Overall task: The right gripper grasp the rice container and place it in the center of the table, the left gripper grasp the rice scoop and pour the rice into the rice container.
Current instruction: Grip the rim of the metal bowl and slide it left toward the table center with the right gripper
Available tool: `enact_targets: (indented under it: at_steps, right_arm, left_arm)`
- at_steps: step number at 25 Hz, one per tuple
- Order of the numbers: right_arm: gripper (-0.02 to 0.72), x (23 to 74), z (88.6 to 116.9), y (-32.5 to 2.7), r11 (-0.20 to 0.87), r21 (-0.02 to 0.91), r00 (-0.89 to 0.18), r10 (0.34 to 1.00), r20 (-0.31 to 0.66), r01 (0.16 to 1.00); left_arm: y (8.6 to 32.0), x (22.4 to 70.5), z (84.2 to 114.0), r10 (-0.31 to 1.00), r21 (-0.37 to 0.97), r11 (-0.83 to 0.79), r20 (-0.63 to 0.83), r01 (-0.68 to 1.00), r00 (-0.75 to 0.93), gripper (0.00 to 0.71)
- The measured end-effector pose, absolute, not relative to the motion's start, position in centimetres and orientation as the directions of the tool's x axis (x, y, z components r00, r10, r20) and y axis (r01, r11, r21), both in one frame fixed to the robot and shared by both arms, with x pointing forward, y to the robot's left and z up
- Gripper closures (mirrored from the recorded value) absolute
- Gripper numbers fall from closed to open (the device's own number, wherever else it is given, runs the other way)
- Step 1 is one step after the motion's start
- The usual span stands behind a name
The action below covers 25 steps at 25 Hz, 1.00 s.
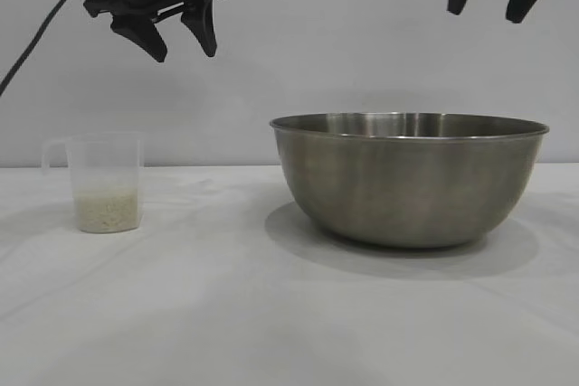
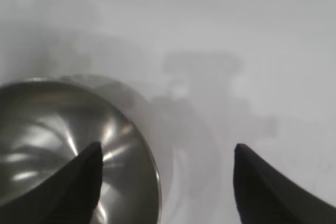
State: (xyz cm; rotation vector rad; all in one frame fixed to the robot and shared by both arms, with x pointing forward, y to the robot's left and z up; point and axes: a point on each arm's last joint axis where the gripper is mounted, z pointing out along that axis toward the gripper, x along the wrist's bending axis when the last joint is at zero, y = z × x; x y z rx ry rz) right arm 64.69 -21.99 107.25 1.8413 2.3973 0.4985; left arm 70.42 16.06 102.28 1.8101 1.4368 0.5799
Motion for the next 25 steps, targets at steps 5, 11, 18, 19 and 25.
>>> enact_targets:
  at_steps: [5, 11, 18, 19, 25]
  right_arm:
    - [0.23, 62.9, 104.3, -22.0, 0.238, 0.186, -0.269, 0.949, 0.163, 0.953]
    - [0.23, 61.7, 101.5, -21.9, 0.248, 0.096, -0.262, 0.945, 0.196, 0.964]
    - [0.23, 61.9, 100.0, -21.9, 0.226, 0.138, -0.25, 0.95, 0.189, 0.964]
    - [0.23, 62.0, 99.6, -21.9, 0.224, 0.138, -0.247, 0.95, 0.19, 0.965]
    - [0.23, 63.0, 96.0, -21.6, 0.212, 0.085, -0.225, 0.951, 0.21, 0.974]
  left_arm:
    - [16.1, 70.3, 102.7, 0.958, 0.781, -0.096, -0.096, 0.617, 0.271, 0.263]
    - [16.1, 70.3, 102.7, 0.958, 0.78, -0.097, -0.096, 0.618, 0.271, 0.263]
    - [16.1, 70.3, 102.6, 0.958, 0.777, -0.098, -0.096, 0.622, 0.271, 0.263]
    - [16.1, 70.3, 102.6, 0.958, 0.777, -0.098, -0.096, 0.622, 0.271, 0.263]
    - [16.1, 70.3, 102.6, 0.958, 0.777, -0.098, -0.096, 0.622, 0.271, 0.263]
